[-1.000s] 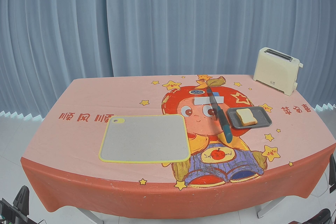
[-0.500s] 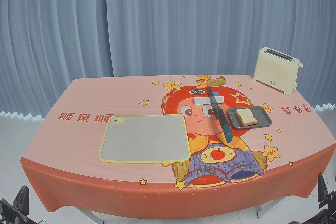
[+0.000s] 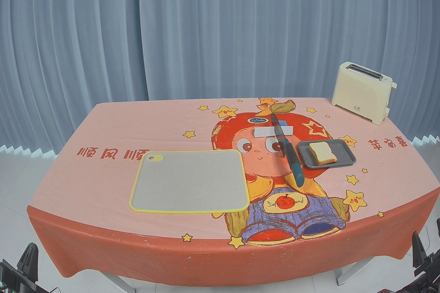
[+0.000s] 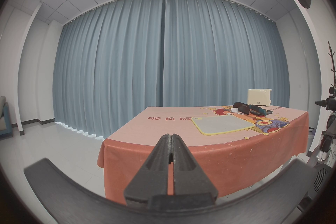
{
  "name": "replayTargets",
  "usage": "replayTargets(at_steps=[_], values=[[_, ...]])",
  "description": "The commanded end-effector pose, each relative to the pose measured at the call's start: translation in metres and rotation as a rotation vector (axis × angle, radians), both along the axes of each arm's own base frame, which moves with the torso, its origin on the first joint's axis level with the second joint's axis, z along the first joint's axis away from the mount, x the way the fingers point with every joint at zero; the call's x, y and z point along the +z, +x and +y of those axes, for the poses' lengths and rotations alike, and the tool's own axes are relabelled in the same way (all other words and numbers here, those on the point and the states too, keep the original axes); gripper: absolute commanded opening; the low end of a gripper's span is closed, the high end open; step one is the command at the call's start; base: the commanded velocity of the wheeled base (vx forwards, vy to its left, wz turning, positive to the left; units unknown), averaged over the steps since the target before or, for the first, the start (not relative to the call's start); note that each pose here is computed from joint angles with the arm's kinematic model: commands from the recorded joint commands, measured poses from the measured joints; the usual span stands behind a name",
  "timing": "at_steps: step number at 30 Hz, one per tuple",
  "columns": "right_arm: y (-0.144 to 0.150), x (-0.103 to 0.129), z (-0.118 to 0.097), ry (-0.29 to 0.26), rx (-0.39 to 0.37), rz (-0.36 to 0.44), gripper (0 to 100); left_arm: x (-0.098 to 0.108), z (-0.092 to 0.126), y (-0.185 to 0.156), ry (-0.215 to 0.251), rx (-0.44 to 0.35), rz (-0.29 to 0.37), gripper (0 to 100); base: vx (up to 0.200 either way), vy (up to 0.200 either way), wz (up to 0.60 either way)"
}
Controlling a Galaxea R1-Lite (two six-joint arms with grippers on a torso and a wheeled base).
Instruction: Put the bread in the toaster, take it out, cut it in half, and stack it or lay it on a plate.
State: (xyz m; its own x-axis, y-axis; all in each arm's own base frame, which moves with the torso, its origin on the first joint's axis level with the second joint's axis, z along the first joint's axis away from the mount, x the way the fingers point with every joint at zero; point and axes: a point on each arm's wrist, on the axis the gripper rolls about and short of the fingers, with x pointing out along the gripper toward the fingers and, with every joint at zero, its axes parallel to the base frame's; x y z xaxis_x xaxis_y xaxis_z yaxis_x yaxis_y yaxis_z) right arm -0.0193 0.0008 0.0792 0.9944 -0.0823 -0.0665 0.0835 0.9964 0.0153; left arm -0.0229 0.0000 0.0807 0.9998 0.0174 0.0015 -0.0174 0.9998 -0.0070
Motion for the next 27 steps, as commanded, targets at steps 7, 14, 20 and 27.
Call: replayTargets(at_steps=[7,14,20,27], values=[[-0.0027,-0.0033,-0.0003,-0.019,0.135,-0.057,100,-0.0053,0.0000,0.0001,-0.001,0.001,0.001,0,0.000,0.000,0.00],[-0.0035,-0.0031,-0.0015,-0.007,0.055,-0.072,100,-0.0053,0.0000,0.0001,-0.001,-0.001,0.001,0,0.000,0.000,0.00],[-0.0035,-0.0032,-0.0016,0.001,0.053,-0.071,100,-0.0053,0.0000,0.0001,-0.001,-0.001,0.001,0,0.000,0.000,0.00],[-0.0035,-0.0032,-0.0016,-0.004,0.053,-0.071,100,-0.0051,0.0000,0.0001,-0.001,0.001,0.000,0,0.000,0.000,0.00]])
